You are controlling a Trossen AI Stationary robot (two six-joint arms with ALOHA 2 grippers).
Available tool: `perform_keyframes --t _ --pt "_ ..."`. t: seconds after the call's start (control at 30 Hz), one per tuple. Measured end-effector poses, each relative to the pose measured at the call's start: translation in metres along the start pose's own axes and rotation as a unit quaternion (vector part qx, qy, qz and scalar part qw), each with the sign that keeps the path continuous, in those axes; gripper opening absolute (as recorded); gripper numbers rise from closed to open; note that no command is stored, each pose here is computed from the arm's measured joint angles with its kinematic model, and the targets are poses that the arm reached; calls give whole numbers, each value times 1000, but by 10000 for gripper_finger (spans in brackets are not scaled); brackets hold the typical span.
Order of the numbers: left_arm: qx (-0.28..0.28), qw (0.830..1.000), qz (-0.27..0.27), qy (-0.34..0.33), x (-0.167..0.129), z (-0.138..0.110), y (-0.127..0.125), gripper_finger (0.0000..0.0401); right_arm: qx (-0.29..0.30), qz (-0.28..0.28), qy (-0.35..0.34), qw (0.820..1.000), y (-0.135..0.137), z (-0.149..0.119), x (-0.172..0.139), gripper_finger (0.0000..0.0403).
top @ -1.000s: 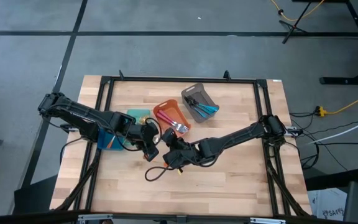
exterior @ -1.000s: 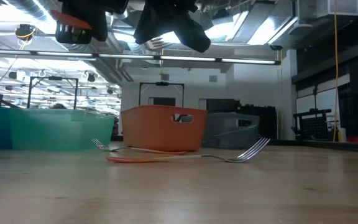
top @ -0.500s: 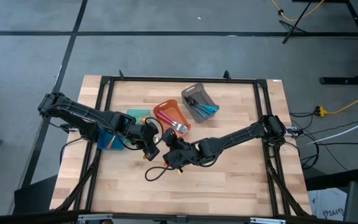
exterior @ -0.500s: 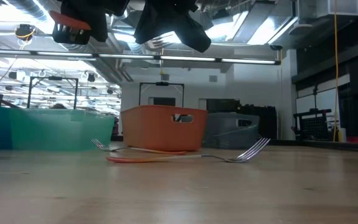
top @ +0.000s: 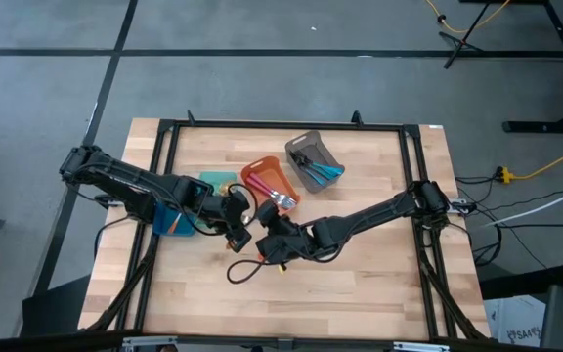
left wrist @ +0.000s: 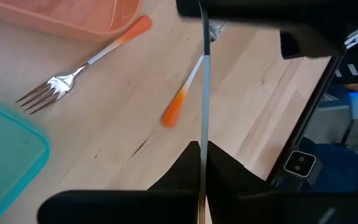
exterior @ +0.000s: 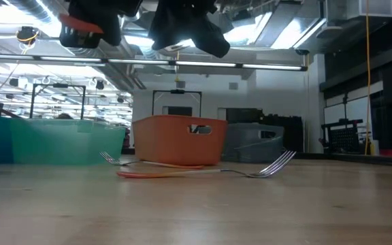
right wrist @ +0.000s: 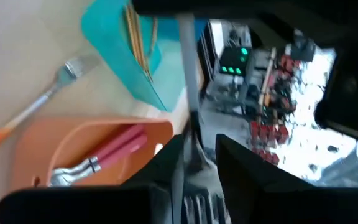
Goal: Sort silverware by color (type)
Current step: Put the orange fork into the blue bin
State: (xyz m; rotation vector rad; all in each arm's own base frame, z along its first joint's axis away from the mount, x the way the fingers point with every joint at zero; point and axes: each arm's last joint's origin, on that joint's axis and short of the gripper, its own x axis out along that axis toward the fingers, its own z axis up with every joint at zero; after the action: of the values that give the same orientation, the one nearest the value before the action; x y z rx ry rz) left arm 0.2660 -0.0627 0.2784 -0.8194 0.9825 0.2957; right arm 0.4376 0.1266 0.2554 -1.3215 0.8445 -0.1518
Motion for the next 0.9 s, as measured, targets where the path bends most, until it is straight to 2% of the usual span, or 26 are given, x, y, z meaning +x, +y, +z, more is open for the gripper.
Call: perform_keyframes --t 0.13,0.23,0.37,0.53,0.63,0.77,0.9 --pt "-1 1000 15 4 -4 -2 4 2 -10 -17 31 999 4 2 -7 87" --pt "-12 999 36 -1 -11 -4 9 2 -26 1 32 999 9 1 -17 86" --pt "-14 998 49 -20 -31 -7 17 2 -8 49 33 998 13 -7 -29 86" --pt "-61 993 91 -33 -65 -18 37 2 44 120 62 990 10 -30 -41 85" --pt "-112 983 146 -27 -82 -28 54 2 77 143 85 983 9 -39 -42 85" --pt "-171 959 225 1 -93 -40 71 3 105 154 105 977 9 -45 -42 85" --pt "-205 940 272 33 -98 -47 78 3 122 195 90 969 10 -46 -39 85"
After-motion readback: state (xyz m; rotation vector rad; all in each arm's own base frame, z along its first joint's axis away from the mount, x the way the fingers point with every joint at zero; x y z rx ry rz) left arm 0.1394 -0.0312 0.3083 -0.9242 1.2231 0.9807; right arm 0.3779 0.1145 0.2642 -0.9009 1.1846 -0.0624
